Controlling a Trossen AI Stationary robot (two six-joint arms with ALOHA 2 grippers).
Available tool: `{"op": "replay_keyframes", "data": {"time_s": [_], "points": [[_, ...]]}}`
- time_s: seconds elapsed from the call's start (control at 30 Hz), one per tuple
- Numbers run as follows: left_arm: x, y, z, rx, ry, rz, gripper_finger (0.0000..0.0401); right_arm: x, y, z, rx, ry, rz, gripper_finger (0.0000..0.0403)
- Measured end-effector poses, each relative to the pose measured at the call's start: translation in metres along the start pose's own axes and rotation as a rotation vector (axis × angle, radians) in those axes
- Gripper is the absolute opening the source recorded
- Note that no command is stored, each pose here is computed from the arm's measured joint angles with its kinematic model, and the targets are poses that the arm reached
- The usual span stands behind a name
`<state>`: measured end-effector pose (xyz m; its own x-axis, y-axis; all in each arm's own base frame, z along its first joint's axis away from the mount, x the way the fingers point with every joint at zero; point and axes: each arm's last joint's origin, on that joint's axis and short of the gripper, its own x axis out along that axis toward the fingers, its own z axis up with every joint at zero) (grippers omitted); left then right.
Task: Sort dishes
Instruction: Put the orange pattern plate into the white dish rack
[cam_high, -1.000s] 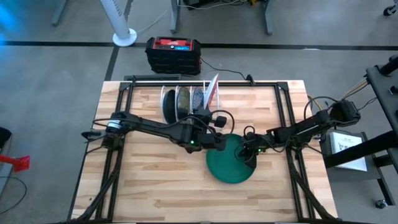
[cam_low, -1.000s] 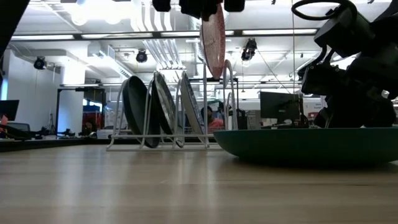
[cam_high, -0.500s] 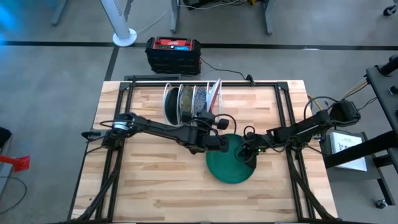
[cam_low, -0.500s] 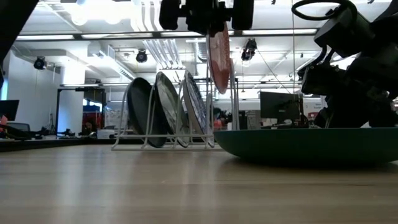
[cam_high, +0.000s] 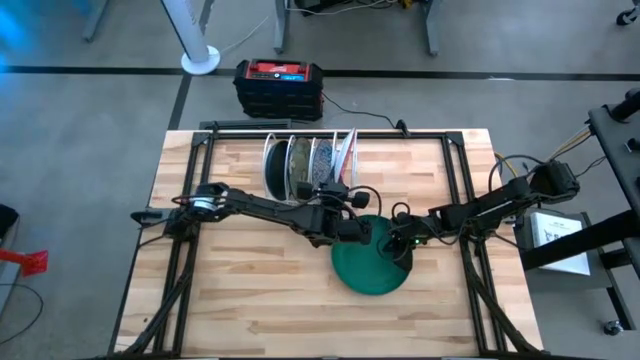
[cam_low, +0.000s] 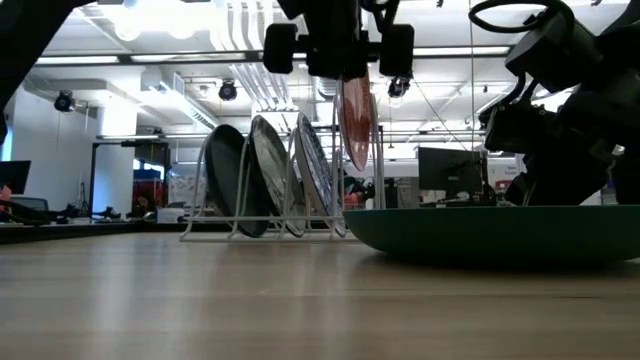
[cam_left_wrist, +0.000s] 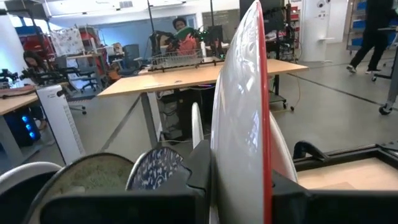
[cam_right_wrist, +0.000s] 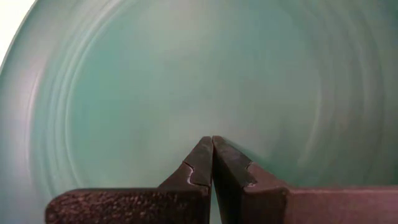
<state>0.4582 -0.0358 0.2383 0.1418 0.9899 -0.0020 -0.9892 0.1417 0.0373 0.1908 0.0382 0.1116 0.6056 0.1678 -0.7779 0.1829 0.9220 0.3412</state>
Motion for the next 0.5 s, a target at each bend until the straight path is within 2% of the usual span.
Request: {"op": "replay_keyframes", "data": {"time_s": [0.5], "points": [[0.005, -0.007, -0.028, -0.004, 0.004, 0.01, 0.0022, 0.0, 0.0, 0.0, -0.007, 0.003, -0.001, 0.0]]}}
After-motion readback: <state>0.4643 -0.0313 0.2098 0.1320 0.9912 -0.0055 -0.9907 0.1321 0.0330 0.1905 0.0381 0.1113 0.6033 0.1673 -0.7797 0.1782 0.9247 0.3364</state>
